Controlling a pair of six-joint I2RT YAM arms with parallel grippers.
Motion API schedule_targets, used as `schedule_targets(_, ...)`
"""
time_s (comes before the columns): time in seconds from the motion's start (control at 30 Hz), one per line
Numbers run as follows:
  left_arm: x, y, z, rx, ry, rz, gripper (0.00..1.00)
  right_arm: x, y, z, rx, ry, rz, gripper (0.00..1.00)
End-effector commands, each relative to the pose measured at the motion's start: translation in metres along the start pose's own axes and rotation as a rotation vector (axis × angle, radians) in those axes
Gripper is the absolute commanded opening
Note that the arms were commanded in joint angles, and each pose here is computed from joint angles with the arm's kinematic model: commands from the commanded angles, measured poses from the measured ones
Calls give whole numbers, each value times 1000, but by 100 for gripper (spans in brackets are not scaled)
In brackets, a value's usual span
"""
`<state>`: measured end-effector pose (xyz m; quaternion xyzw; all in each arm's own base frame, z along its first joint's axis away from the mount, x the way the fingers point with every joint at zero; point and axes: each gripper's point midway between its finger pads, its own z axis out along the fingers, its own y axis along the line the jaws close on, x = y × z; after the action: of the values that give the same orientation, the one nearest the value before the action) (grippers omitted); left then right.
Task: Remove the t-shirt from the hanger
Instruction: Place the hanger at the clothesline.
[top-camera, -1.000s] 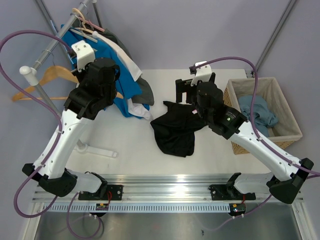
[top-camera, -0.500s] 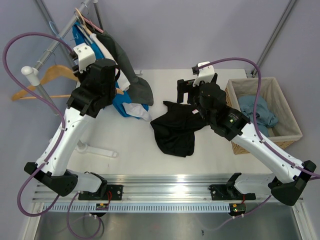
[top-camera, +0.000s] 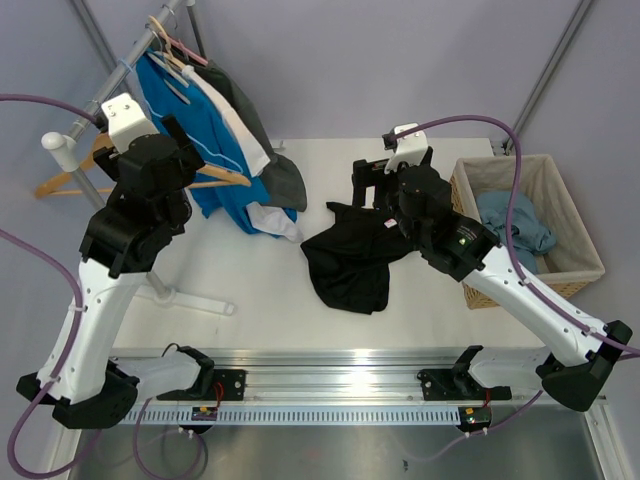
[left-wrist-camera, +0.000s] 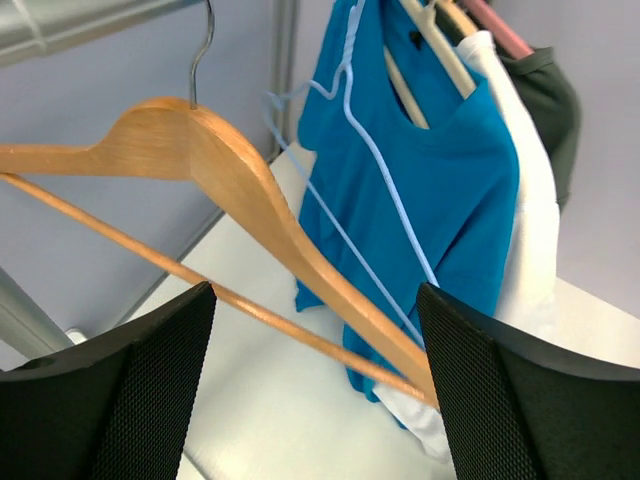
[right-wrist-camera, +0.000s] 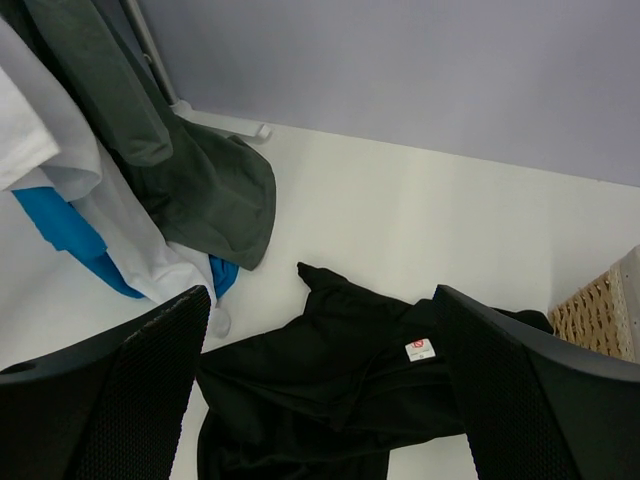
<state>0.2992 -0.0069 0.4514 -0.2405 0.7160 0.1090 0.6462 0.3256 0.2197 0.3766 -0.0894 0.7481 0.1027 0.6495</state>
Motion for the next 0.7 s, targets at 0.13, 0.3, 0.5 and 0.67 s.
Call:
schedule_targets(0.13,-18,-24,-17,206,4,-35,86,-5,10,-1,-36,8,9,99)
schedule_targets(0.3,-20,-75,-46,535,63,-25,94,-4,12,2,-36,14,6,100)
schedule_targets(0.5,19,-138,-83,824,144,28,99,21,7,14,43,92,53,100)
schedule_targets(0.67,69,-165,-106,959,188,20,99,80,-12,39,-33,306,299,100)
